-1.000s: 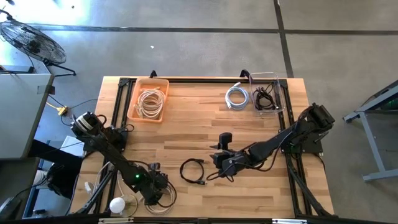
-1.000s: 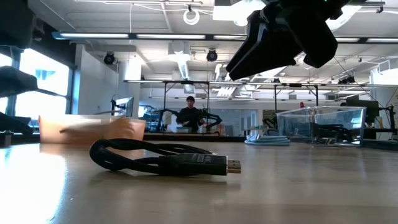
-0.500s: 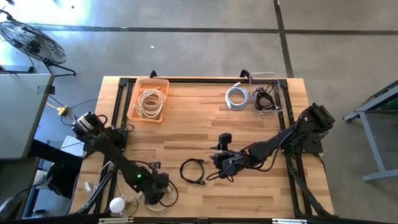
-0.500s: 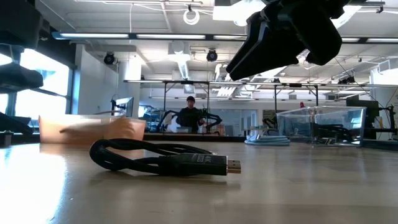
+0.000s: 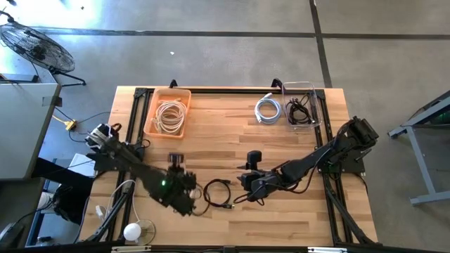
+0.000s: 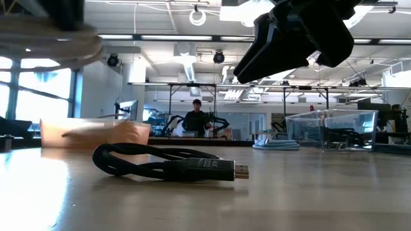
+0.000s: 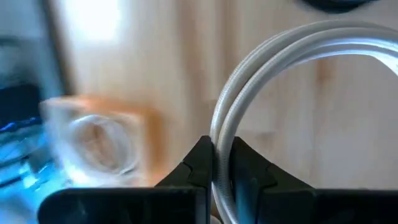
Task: Sort HDMI cables
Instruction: Put the brown HDMI cable into the orange bin, then put the black HDMI cable into the transparent bin
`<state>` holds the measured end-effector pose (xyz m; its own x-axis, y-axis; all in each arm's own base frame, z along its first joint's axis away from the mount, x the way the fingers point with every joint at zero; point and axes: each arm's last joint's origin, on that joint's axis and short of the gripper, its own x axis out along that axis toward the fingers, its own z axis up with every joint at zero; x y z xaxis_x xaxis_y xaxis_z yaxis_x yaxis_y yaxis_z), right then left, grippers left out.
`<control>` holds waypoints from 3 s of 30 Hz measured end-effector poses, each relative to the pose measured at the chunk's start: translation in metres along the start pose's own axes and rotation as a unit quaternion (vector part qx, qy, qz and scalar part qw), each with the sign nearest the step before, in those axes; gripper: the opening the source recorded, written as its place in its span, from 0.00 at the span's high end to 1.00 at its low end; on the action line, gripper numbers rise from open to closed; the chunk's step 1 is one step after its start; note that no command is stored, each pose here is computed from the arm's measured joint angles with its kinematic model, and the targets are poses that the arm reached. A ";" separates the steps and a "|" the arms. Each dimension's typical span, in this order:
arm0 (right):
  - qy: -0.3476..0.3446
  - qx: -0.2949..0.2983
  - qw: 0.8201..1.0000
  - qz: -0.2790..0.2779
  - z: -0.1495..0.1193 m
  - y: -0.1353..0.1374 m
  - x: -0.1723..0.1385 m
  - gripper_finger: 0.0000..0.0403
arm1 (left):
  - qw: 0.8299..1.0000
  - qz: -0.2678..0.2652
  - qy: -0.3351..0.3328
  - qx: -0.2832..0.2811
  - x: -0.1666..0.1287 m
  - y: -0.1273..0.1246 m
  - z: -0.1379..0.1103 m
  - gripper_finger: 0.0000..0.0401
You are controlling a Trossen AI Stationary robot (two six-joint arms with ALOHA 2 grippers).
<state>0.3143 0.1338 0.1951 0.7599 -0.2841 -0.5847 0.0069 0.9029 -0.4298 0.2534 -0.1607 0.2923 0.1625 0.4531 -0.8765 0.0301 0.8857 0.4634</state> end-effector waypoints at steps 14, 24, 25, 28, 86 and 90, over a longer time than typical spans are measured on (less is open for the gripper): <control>0.009 0.003 1.000 0.018 -0.002 0.001 0.000 0.55 | 0.990 0.100 -0.016 -0.099 -0.001 0.169 -0.008 0.93; 0.023 0.014 0.999 0.018 -0.005 0.001 0.000 0.55 | 0.960 0.128 0.108 -0.225 0.040 0.271 -0.049 0.93; 0.026 0.015 0.999 0.018 -0.006 0.001 0.000 0.55 | 0.956 0.126 0.119 -0.235 0.044 0.278 -0.053 0.93; 0.032 0.020 0.999 0.018 -0.011 0.002 0.001 0.55 | 0.949 0.114 0.149 -0.255 0.060 0.292 -0.060 0.93; 0.037 0.042 0.998 0.024 -0.022 0.004 0.004 0.55 | 0.987 -0.128 -0.039 -0.083 0.038 0.211 -0.027 0.43; 0.058 0.038 0.998 -0.015 -0.027 0.004 0.002 0.55 | 0.989 -0.117 -0.080 -0.042 0.028 0.155 -0.008 0.43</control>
<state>0.2980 0.1276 0.1735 0.6786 -0.3428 -0.6496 0.0809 0.9139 -0.3978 0.2545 -0.0101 0.3390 0.3158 0.2192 -0.9232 0.0037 0.9727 0.2322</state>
